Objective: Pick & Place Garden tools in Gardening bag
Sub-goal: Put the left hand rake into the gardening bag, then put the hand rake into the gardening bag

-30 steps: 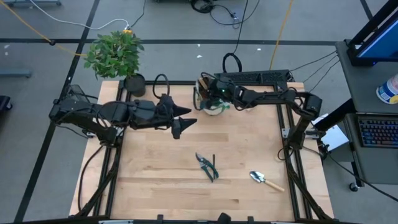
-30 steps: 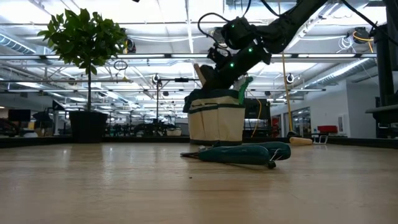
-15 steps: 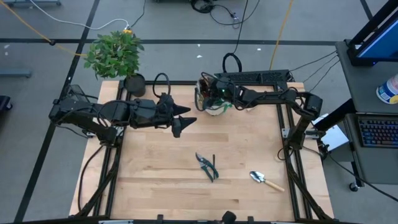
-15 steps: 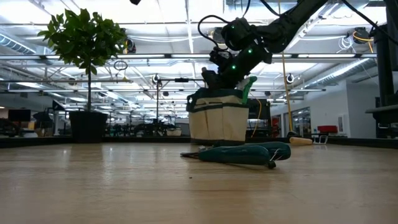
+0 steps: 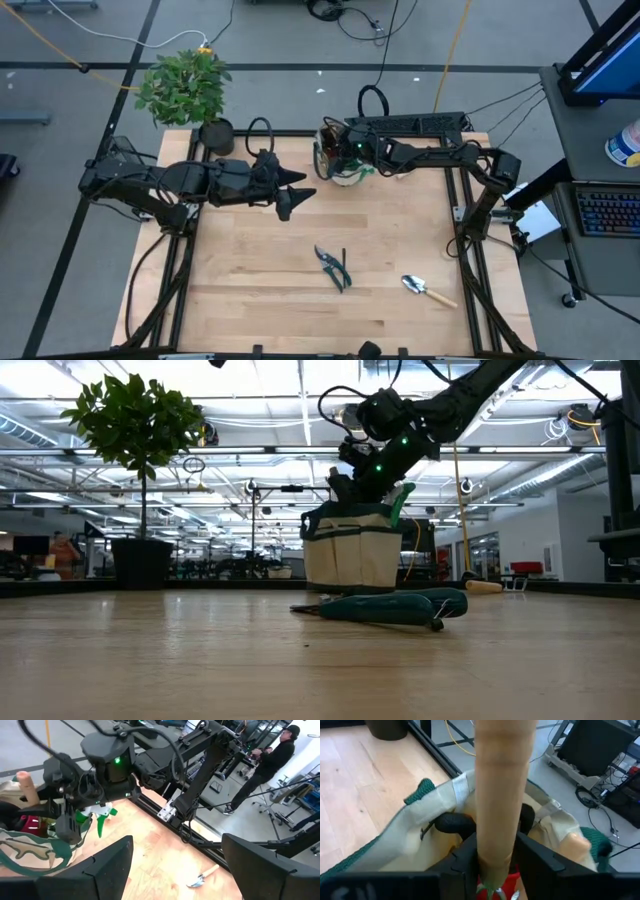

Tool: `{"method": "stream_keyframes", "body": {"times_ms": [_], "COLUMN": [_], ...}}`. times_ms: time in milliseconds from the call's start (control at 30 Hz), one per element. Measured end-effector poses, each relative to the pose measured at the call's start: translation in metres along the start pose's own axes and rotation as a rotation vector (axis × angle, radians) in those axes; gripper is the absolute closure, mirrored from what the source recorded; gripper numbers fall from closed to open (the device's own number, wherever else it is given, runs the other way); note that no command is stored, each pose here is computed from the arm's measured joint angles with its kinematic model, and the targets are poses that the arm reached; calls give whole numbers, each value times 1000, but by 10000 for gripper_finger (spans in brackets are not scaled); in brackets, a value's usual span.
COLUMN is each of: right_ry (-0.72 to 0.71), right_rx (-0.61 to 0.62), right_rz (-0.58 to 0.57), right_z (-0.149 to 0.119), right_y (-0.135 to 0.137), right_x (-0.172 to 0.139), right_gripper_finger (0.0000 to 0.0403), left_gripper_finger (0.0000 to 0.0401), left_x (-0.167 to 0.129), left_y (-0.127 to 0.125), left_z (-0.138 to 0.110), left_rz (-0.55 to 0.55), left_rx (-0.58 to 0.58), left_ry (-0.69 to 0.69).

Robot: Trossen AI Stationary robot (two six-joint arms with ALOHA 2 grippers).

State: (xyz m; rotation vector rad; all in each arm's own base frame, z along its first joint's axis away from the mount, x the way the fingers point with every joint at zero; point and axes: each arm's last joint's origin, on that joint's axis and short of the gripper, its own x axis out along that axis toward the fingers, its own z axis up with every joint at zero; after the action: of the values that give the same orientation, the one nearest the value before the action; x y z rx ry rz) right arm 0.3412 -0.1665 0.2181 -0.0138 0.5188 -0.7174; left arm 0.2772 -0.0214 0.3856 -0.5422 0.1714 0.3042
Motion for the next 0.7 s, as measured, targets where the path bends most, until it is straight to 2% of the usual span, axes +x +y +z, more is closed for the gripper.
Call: {"method": "stream_keyframes", "body": {"times_ms": [200,400,700], "right_ry": [-14,-57,-129], "right_rx": [-48,-40,-13], "right_rz": [10,15,12], "right_z": [4,12,27], "right_y": [3,3,-2], "right_x": [-6,-14,-29], "right_gripper_finger": [235,189,168], "left_gripper_finger": [95,95,95], "left_x": [0,0,0], "left_y": [0,0,0], "left_z": [0,-1,-1], "left_rz": [-5,-2,-3], "left_rx": [1,7,11], "left_ry": [6,12,12]}}
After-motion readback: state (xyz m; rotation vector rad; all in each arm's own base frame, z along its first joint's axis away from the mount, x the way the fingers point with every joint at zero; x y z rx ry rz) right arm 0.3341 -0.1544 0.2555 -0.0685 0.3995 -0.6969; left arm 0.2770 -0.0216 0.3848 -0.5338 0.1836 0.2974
